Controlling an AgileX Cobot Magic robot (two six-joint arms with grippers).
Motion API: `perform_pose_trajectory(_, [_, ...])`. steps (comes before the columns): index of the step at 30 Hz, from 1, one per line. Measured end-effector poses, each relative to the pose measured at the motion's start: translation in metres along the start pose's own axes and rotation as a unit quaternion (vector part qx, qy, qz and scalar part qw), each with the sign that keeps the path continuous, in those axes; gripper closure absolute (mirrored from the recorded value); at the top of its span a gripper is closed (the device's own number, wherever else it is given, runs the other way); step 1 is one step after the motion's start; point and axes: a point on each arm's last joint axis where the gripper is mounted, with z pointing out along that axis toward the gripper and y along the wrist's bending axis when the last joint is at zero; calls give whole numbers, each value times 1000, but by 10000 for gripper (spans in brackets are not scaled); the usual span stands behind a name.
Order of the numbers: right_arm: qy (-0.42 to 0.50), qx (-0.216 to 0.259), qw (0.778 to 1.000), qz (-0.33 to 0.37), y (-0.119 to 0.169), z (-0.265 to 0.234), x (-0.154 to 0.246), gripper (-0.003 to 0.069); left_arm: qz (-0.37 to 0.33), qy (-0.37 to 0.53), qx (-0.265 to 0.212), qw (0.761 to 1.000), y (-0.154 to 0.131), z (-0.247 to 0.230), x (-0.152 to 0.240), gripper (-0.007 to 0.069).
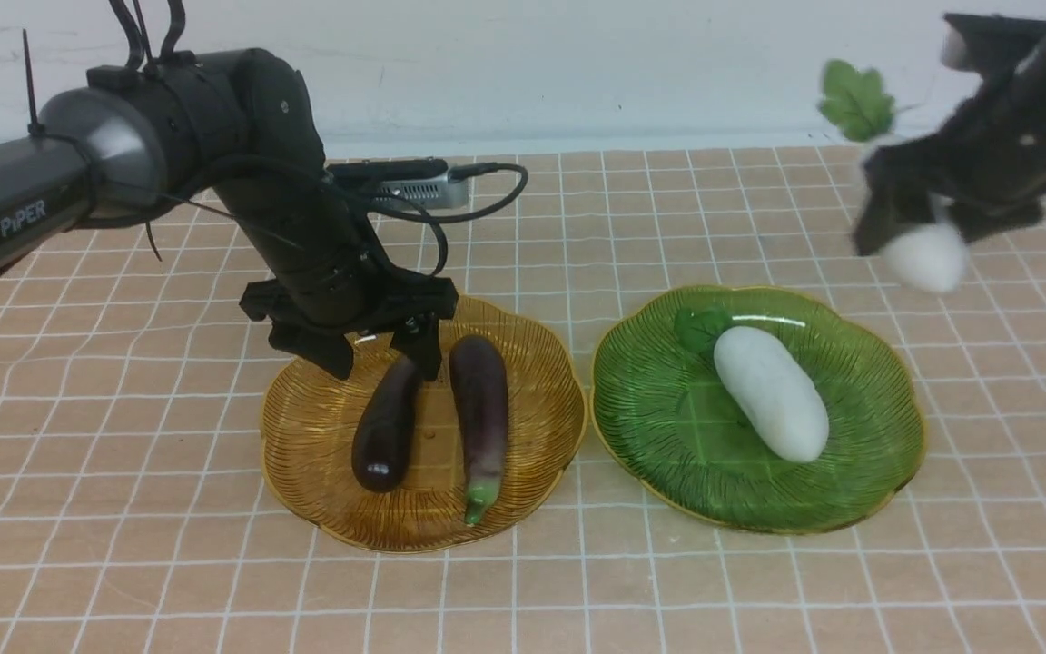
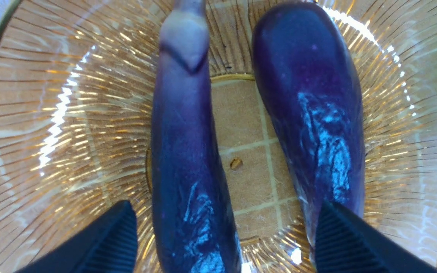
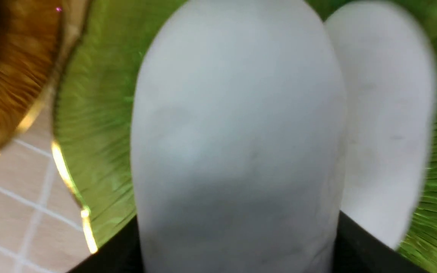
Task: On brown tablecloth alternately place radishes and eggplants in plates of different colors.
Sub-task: 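Place the white radish on the plate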
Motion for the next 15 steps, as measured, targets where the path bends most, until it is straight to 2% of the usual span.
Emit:
perform_pose_trajectory(4, [10, 23, 1000, -10, 9, 12, -1, 179, 0, 0, 0, 1000, 0, 0, 0, 51])
perform_pose_trajectory(10, [14, 38, 999, 12, 10, 15, -1, 50, 0, 0, 0, 1000, 0, 0, 0, 51])
perform_pose_trajectory(13, [14, 47, 999, 9, 8, 14, 0, 43, 0, 0, 0, 1000, 0, 0, 0, 51])
perform_pose_trajectory(15, [11, 55, 998, 5, 7, 9, 1, 75, 0, 0, 0, 1000, 0, 0, 0, 51])
